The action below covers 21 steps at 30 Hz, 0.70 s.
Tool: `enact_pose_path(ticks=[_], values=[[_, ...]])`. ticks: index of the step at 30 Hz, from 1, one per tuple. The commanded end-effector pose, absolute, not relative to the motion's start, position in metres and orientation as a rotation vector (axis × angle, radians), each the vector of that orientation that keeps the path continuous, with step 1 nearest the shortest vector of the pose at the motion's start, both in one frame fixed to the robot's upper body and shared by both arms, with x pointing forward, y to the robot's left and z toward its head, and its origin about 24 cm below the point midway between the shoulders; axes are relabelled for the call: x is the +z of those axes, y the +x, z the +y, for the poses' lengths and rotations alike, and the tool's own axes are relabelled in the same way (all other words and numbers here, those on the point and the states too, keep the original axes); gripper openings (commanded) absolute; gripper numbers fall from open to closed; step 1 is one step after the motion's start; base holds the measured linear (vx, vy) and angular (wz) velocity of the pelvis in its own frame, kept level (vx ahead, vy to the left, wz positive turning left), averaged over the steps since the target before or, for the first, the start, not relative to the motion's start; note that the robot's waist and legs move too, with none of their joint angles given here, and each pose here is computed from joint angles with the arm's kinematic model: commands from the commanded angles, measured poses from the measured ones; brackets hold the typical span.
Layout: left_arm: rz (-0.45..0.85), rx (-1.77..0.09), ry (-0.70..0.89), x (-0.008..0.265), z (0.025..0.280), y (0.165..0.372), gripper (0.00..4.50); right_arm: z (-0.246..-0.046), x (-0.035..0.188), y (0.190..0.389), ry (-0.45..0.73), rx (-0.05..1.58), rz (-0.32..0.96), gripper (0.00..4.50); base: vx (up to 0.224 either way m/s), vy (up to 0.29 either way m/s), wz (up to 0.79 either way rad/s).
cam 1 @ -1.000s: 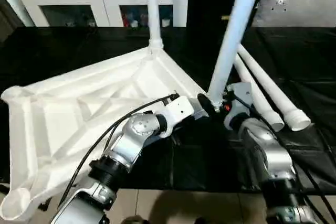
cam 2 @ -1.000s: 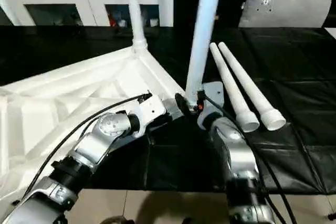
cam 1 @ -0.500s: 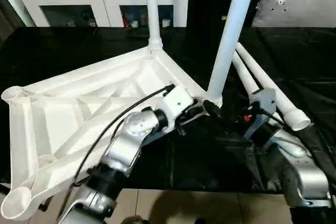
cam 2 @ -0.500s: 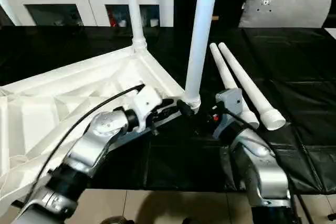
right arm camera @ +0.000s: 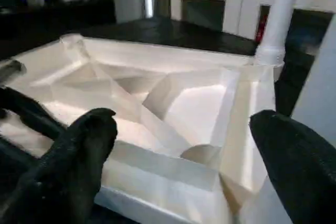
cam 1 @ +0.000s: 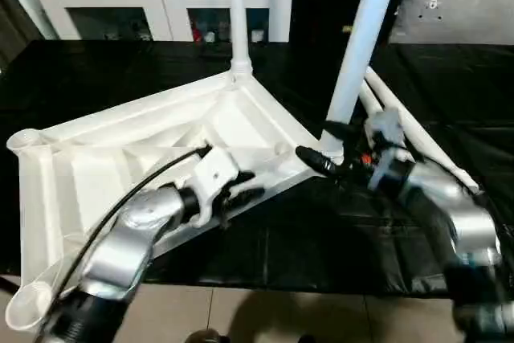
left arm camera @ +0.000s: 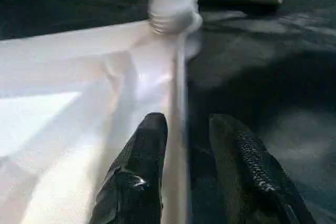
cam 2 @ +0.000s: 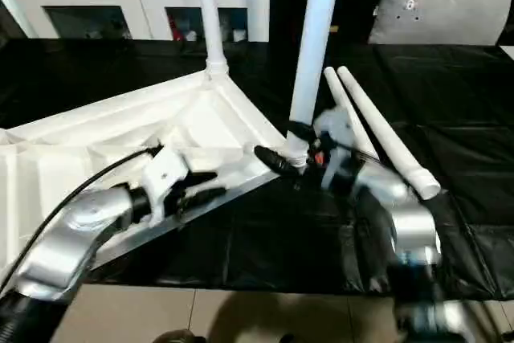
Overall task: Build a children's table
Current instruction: Rotate table base
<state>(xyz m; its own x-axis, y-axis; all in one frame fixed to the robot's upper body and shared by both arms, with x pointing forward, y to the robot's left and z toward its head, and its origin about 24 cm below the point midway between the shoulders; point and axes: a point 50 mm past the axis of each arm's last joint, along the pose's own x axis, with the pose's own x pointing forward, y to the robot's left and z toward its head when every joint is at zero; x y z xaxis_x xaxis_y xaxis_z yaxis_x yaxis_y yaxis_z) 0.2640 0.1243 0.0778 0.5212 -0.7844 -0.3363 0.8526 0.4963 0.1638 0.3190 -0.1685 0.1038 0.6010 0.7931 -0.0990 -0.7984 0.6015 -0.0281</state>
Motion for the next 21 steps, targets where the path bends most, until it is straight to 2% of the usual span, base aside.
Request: enact_pose_path(ticks=[1, 2, 4, 5, 7, 8, 9, 10, 11, 16, 21], values=[[0.222, -1.002, 0.330, 0.083, 0.123, 0.262, 1.86, -0.176, 0.103, 0.329, -0.124, 0.917, 0.105, 4.50, 0.000, 0.000, 0.00], [0.222, -1.002, 0.330, 0.083, 0.123, 0.262, 1.92, -0.176, 0.103, 0.329, -0.124, 0.917, 0.105, 4.50, 0.000, 0.000, 0.00], [0.226, -0.990, 0.336, 0.085, 0.125, 0.261, 2.08, -0.185, 0.106, 0.347, -0.180, 0.855, 0.128, 4.50, 0.000, 0.000, 0.00], [0.226, -0.990, 0.336, 0.085, 0.125, 0.261, 2.16, -0.185, 0.106, 0.347, -0.180, 0.855, 0.128, 4.50, 0.000, 0.000, 0.00], [0.231, -0.986, 0.340, 0.085, 0.126, 0.260, 2.27, -0.191, 0.110, 0.364, -0.236, 0.727, 0.127, 4.50, 0.000, 0.000, 0.00], [0.229, -0.972, 0.344, 0.085, 0.127, 0.260, 2.33, -0.195, 0.115, 0.378, -0.214, 0.551, 0.098, 4.50, 0.000, 0.000, 0.00], [0.229, -0.972, 0.344, 0.085, 0.127, 0.260, 2.33, -0.195, 0.115, 0.378, -0.214, 0.551, 0.098, 4.50, 0.000, 0.000, 0.00], [0.224, -0.957, 0.345, 0.086, 0.128, 0.261, 2.51, -0.195, 0.116, 0.383, -0.188, 0.486, 0.081, 4.50, 0.000, 0.000, 0.00], [0.218, -0.936, 0.347, 0.086, 0.128, 0.262, 2.51, -0.195, 0.116, 0.386, -0.175, 0.442, 0.062, 4.50, 0.000, 0.000, 0.00], [0.186, -0.782, 0.370, 0.091, 0.138, 0.273, 2.94, -0.171, 0.098, 0.382, -0.096, 0.488, 0.030, 4.50, 0.000, 0.000, 0.00], [0.201, -0.680, 0.391, 0.091, 0.149, 0.278, 3.30, -0.151, 0.086, 0.372, -0.073, 0.582, 0.024, 4.50, 0.000, 0.000, 0.00]])
